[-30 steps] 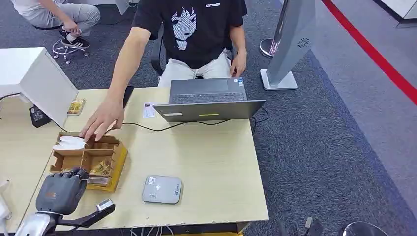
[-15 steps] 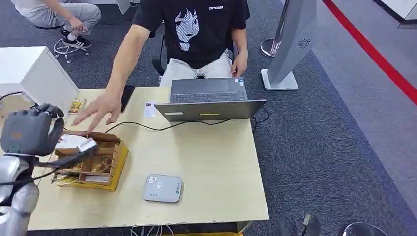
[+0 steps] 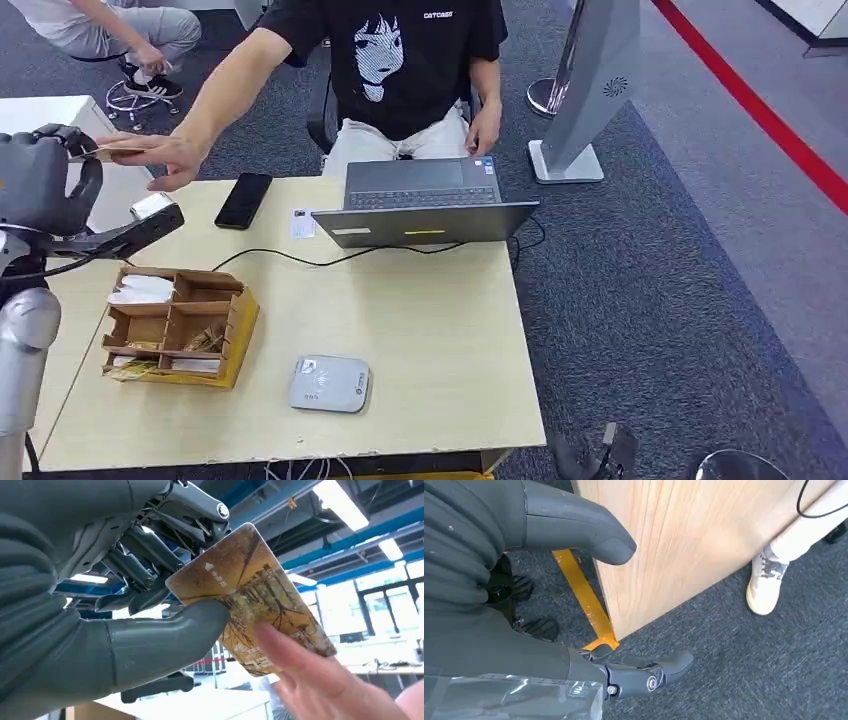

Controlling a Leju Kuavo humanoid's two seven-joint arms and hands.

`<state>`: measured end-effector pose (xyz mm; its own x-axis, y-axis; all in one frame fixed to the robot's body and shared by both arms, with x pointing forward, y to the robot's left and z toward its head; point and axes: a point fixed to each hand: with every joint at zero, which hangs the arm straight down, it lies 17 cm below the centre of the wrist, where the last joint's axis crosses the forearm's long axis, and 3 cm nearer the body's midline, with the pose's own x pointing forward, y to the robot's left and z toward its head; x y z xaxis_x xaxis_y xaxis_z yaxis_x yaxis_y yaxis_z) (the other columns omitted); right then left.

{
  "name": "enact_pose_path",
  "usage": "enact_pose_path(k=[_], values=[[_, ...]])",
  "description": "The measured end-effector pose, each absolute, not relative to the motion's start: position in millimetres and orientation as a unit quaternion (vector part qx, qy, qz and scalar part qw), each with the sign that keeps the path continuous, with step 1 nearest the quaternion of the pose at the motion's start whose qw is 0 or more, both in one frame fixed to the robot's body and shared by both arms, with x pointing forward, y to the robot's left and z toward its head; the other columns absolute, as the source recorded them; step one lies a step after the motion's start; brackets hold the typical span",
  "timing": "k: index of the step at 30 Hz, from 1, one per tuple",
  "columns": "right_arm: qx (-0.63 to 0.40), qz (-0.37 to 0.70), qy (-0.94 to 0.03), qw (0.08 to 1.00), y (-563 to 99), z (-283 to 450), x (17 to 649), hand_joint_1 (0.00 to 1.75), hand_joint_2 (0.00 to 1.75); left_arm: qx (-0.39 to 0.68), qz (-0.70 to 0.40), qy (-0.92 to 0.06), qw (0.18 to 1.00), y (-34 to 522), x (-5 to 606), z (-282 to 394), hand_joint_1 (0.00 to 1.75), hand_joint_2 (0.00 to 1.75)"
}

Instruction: Pass the card to the sensor for recognition and then transmit it.

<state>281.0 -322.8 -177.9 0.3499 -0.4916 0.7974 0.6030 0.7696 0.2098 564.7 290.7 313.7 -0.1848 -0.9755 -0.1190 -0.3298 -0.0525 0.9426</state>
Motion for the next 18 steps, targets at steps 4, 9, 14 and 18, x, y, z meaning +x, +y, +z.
enact_pose_path(k=[4,9,14,18], values=[[-0.058,-0.331,-0.462,0.821,-320.1,-177.6,282.0,0.0,1.75,0.537,-0.484,-0.593,0.355,298.1,569.8,298.7,1.75,1.75],[-0.057,-0.329,-0.462,0.821,-319.1,-177.7,282.3,0.0,1.75,0.529,-0.482,-0.593,0.37,305.6,570.7,284.6,0.0,1.75],[-0.058,-0.329,-0.462,0.822,-319.3,-177.9,282.0,0.0,1.75,0.527,-0.481,-0.595,0.371,307.3,565.3,271.8,0.0,1.75],[-0.062,-0.332,-0.457,0.822,-320.8,-180.3,277.4,0.0,1.75,0.542,-0.457,-0.616,0.343,303.3,545.6,268.8,0.0,1.75]])
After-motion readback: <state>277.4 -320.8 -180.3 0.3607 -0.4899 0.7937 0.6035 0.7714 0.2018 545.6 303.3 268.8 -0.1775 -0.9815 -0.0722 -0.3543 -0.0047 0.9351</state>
